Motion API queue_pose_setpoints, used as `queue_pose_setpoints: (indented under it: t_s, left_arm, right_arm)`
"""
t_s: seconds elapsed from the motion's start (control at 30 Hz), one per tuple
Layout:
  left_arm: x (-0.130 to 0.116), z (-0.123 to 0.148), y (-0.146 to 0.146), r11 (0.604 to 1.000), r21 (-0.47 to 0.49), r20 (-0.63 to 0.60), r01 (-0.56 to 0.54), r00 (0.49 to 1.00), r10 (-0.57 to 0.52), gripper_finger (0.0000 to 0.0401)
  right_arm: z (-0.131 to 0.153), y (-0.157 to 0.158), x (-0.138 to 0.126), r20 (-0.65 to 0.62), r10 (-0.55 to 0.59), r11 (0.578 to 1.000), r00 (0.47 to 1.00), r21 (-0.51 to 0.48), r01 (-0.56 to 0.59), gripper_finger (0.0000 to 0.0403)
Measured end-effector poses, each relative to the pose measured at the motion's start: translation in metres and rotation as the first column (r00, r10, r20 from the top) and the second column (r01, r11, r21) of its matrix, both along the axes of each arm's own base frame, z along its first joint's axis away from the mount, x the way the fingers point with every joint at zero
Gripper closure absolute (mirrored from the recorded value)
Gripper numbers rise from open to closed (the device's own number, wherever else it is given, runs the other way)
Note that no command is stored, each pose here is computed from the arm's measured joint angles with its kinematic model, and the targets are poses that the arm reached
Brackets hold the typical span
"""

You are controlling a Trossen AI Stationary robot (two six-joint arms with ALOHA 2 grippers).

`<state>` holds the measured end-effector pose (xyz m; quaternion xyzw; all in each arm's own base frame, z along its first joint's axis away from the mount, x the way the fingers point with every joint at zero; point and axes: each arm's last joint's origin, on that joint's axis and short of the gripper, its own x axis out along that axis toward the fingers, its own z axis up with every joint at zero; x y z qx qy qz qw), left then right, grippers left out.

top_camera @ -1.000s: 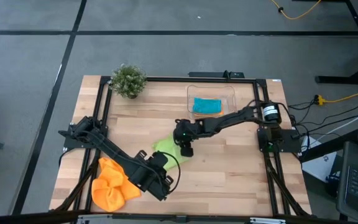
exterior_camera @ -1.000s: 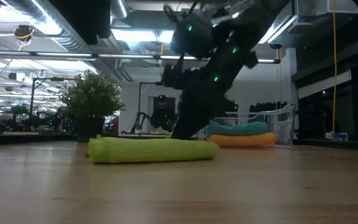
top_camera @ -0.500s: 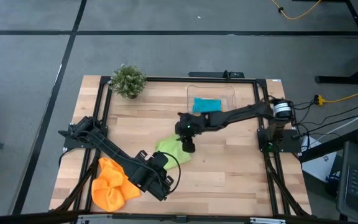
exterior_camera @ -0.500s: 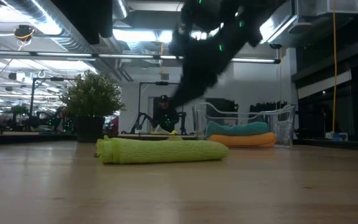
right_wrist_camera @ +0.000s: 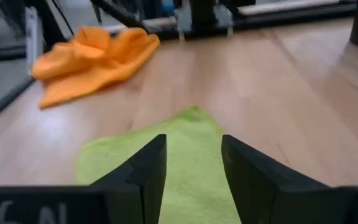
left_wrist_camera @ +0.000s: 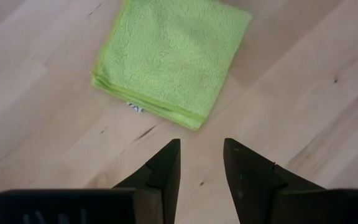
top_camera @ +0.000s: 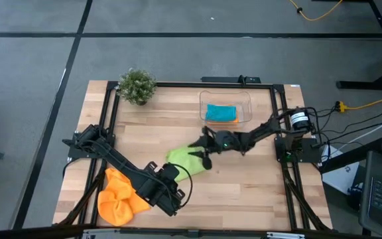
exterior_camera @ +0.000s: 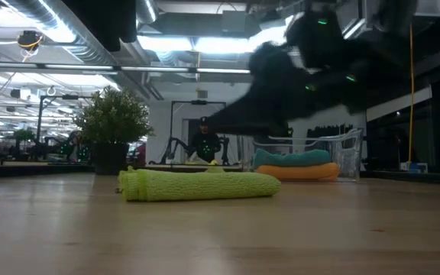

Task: Fold microfiber towels
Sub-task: Fold the green microfiber cloth

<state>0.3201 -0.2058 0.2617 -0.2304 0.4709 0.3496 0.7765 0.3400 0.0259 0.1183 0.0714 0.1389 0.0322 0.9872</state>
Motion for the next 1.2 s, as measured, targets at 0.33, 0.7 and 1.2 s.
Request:
queue_pose_setpoints:
  t_s: [0.33,0.7,1.2]
  left_arm:
    - [0.006,0.000,0.008,1.000,0.008,0.010,-0.027,1.000,0.027,0.0287]
    - [0.008,0.000,0.010,0.999,-0.001,0.025,-0.034,0.999,0.034,0.0287]
    - [0.007,0.000,0.008,1.000,-0.008,0.000,0.000,1.000,0.000,0.0287]
  right_arm:
    - [-0.021,0.024,0.024,0.093,0.003,0.999,0.996,-0.045,0.001,0.0246]
    - [-0.075,0.025,0.059,0.037,-0.042,0.998,0.998,0.039,0.041,0.0246]
    - [-0.070,0.028,0.054,0.129,-0.002,1.000,0.992,-0.015,0.004,0.0246]
